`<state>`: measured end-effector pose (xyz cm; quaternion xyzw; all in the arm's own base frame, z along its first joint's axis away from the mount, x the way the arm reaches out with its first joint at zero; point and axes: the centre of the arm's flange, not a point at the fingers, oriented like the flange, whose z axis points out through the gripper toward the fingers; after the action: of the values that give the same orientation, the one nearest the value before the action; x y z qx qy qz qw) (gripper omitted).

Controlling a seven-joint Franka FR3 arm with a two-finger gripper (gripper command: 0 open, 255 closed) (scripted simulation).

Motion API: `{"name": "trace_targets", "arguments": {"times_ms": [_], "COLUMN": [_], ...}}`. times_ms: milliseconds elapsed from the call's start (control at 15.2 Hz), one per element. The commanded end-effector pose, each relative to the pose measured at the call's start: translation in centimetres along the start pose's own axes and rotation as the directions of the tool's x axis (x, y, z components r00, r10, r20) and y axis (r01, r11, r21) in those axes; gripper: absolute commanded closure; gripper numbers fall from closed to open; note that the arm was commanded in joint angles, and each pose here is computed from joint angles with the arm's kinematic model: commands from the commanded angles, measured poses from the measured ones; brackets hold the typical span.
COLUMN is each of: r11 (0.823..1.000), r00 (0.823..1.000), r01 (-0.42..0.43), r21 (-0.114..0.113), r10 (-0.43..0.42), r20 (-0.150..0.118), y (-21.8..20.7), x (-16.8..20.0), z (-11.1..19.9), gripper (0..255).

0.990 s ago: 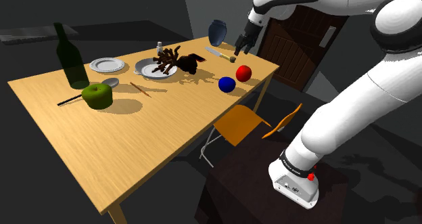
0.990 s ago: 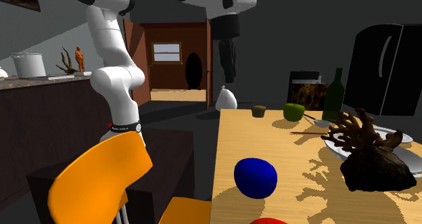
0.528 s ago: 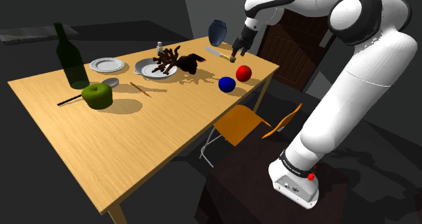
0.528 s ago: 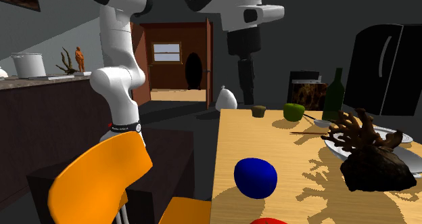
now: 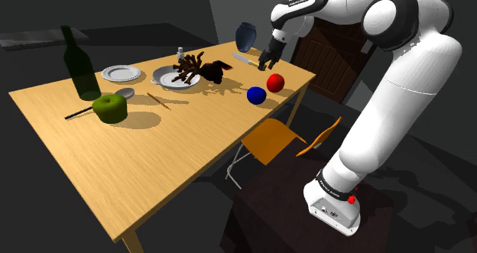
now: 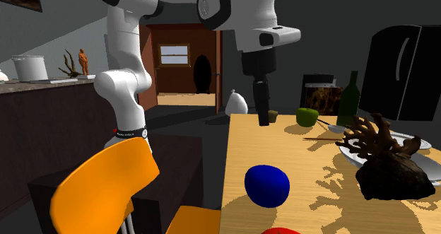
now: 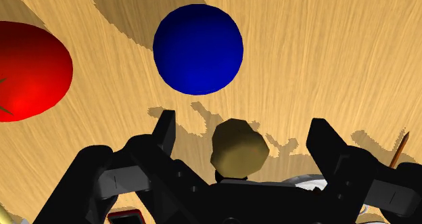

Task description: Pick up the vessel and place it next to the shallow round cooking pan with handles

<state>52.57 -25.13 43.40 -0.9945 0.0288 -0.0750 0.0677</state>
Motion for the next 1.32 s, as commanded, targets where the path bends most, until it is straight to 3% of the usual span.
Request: {"name": "trace_targets", "arguments": {"times_ms": [0, 330, 396, 990, 1254], "r11": [1.0, 1.0, 1.0, 1.0, 1.0], "r00": [1.0, 1.0, 1.0, 1.0, 1.0], "r01": [0.0, 0.0, 0.0, 0.0, 0.0], "r21": [0.0, 0.0, 0.0, 0.0, 0.0], "r10": [0.0, 0.0, 0.0, 0.0, 0.0], "r20": [-0.001, -0.001, -0.001, -0.001, -0.001], "y": [0.0, 0.0, 0.0, 0.0, -0.3], "x": [0.0, 0.0, 0.0, 0.0, 0.3], "z": [0.2, 0.2, 0.2, 0.2, -1.9], "gripper": [0, 0, 255, 255, 255]}}
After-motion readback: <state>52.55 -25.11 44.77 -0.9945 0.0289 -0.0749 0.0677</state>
